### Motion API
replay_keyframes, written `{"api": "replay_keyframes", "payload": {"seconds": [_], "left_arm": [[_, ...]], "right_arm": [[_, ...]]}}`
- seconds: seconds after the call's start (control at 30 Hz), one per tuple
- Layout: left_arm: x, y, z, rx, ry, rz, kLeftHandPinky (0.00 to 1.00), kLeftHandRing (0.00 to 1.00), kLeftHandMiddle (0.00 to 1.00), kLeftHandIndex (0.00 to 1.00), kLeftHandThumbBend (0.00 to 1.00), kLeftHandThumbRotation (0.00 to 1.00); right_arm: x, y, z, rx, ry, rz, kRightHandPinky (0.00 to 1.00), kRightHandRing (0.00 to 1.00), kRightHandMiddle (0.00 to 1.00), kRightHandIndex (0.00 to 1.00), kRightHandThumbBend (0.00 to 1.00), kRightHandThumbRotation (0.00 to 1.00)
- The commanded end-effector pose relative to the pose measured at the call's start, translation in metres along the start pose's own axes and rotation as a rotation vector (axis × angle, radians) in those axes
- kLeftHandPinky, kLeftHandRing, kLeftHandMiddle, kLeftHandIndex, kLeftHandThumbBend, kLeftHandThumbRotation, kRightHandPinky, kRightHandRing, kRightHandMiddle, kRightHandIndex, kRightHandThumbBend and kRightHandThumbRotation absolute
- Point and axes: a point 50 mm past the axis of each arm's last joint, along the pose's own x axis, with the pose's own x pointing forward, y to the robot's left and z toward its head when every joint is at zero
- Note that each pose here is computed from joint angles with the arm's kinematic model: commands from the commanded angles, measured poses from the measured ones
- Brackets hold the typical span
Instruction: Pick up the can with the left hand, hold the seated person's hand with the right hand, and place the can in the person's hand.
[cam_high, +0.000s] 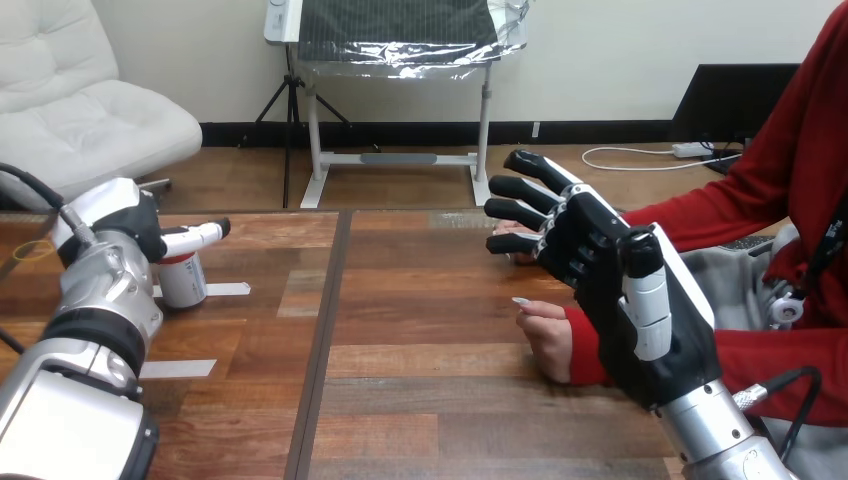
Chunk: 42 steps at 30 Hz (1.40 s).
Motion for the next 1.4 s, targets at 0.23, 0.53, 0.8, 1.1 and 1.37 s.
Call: {"api": "replay_keyframes", "payload": {"seconds": [0.23,0.53,0.8,1.1,1.37], "left_arm": [[-0.0020,0.0312,0.0253,-0.018,-0.065,0.057,1.00,0.91,0.89,0.84,0.63,0.77],[-0.0020,0.0289,0.0250,-0.044,-0.056,0.024,1.00,0.92,0.88,0.83,0.63,0.77],[-0.0026,0.0284,0.0277,-0.070,-0.049,-0.009,1.00,0.94,0.90,0.84,0.63,0.76],[-0.0031,0.0283,0.0300,-0.062,-0.047,-0.031,1.00,0.93,0.89,0.85,0.62,0.76],[-0.0036,0.0295,0.0327,-0.064,-0.051,-0.046,1.00,0.93,0.89,0.85,0.61,0.76]], "right_arm": [[0.0082,-0.0055,0.0156,-0.024,-0.071,-0.001,0.73,0.84,0.85,0.88,0.88,1.00],[0.0080,-0.0067,0.0157,-0.014,-0.067,0.007,0.74,0.84,0.86,0.88,0.89,1.00],[0.0080,-0.0072,0.0162,-0.014,-0.067,0.007,0.74,0.85,0.86,0.88,0.89,1.00],[0.0085,-0.0076,0.0165,-0.019,-0.066,0.008,0.75,0.85,0.86,0.88,0.87,1.00],[0.0087,-0.0082,0.0160,-0.018,-0.063,0.010,0.76,0.85,0.85,0.88,0.86,1.00]]}}
